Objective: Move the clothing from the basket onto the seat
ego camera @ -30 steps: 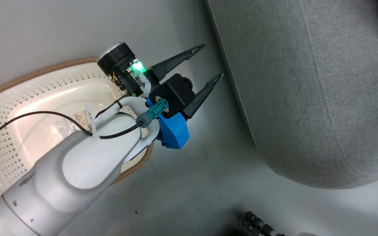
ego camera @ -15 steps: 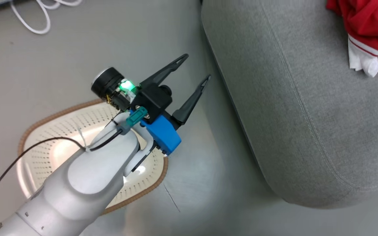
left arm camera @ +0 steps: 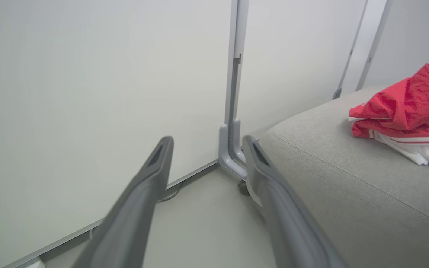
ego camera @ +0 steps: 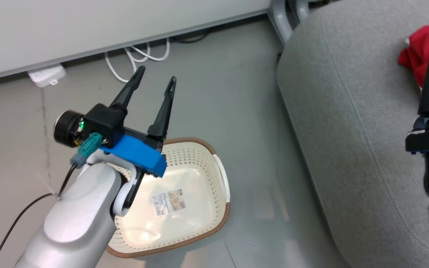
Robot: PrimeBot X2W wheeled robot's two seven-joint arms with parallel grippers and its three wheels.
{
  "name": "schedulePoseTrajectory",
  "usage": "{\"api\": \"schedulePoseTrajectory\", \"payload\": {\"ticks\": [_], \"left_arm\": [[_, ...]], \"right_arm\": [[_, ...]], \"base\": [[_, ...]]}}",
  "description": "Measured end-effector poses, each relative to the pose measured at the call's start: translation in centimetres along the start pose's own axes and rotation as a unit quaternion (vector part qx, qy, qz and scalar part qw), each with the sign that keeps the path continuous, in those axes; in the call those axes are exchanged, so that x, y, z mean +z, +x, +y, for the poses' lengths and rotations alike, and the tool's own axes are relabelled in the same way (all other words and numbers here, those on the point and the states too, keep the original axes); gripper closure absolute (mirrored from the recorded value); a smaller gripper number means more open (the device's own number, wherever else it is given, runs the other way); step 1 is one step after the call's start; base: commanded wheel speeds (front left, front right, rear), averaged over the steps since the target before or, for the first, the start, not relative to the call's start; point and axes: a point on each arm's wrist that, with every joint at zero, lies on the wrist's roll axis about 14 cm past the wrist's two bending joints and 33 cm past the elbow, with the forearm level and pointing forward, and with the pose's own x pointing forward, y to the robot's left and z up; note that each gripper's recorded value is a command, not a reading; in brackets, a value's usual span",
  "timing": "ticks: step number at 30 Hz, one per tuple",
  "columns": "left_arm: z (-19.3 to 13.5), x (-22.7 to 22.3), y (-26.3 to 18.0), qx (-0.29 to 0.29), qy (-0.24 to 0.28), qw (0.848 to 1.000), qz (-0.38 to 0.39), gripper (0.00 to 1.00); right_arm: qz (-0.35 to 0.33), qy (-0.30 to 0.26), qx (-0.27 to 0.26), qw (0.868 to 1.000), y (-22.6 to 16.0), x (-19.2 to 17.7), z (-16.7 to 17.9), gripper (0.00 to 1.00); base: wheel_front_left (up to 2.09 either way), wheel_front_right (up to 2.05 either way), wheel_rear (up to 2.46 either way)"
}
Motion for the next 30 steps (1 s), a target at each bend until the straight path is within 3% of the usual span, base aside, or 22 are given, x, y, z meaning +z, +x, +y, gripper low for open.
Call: {"api": "schedulePoseTrajectory", "payload": {"ticks": [13, 30], "left_arm": [[5.3, 3.2, -9.4, 0.144, -0.005, 0.989, -0.028, 0.00], [7.6, 4.5, -18.9, 0.251, -0.002, 0.967, -0.051, 0.00]], "right_arm": [[-0.018, 0.066, 0.097, 0.993, -2.3, 1.9, 8.6, 0.00], [0.023, 0.128, 0.132, 0.983, -7.9, 0.7, 12.5, 0.00]], "base": [[0.00, 0.00, 0.00], [0.00, 0.00, 0.00]]}}
